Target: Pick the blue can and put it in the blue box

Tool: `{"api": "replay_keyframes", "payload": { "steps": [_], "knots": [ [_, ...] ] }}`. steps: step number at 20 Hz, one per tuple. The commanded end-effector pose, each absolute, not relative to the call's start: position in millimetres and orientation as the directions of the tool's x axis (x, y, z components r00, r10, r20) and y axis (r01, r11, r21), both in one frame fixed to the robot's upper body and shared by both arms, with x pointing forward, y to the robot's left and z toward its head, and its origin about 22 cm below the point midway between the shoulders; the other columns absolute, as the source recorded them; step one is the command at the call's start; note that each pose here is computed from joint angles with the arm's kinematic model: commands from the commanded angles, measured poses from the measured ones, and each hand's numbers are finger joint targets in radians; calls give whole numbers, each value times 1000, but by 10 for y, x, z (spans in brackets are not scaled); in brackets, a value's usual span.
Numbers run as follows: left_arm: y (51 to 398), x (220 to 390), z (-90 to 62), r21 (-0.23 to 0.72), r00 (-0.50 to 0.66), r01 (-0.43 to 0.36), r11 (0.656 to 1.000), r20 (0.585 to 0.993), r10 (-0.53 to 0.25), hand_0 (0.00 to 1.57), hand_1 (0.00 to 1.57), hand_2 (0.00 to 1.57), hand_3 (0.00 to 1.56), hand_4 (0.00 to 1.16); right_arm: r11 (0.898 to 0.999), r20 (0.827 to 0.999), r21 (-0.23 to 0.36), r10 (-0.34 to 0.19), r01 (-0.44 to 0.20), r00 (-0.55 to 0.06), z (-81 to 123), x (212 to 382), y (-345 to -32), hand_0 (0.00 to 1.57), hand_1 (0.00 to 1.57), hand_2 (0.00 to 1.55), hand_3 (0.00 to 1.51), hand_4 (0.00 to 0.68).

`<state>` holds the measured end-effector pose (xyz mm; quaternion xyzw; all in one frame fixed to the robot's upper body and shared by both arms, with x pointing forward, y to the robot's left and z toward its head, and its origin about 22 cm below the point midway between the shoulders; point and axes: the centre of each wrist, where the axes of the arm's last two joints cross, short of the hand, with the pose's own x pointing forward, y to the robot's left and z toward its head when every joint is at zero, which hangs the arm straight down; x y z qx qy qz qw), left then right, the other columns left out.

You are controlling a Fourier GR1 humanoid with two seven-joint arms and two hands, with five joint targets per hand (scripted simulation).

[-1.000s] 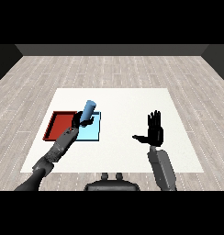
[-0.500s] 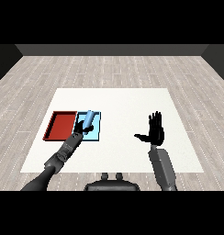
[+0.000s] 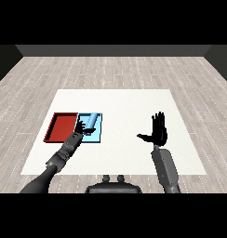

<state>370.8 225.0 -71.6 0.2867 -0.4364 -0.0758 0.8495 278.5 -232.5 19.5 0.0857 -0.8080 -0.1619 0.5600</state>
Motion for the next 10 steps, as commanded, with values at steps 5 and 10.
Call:
{"api": "replay_keyframes", "payload": {
  "steps": [5, 10],
  "knots": [
    [2476, 3741, -642, 541, 548, -191, 819, 751, -369, 0, 0, 0, 0, 0, 927, 866, 375, -339, 30, -368, 66, 2683, -2227, 0, 0, 0, 0, 0],
    [2456, 3860, -457, 425, 266, -284, 859, 896, -355, 0, 0, 0, 0, 0, 950, 889, 312, -296, -9, -349, 207, 2941, -2241, 0, 0, 0, 0, 0]
  ]
}}
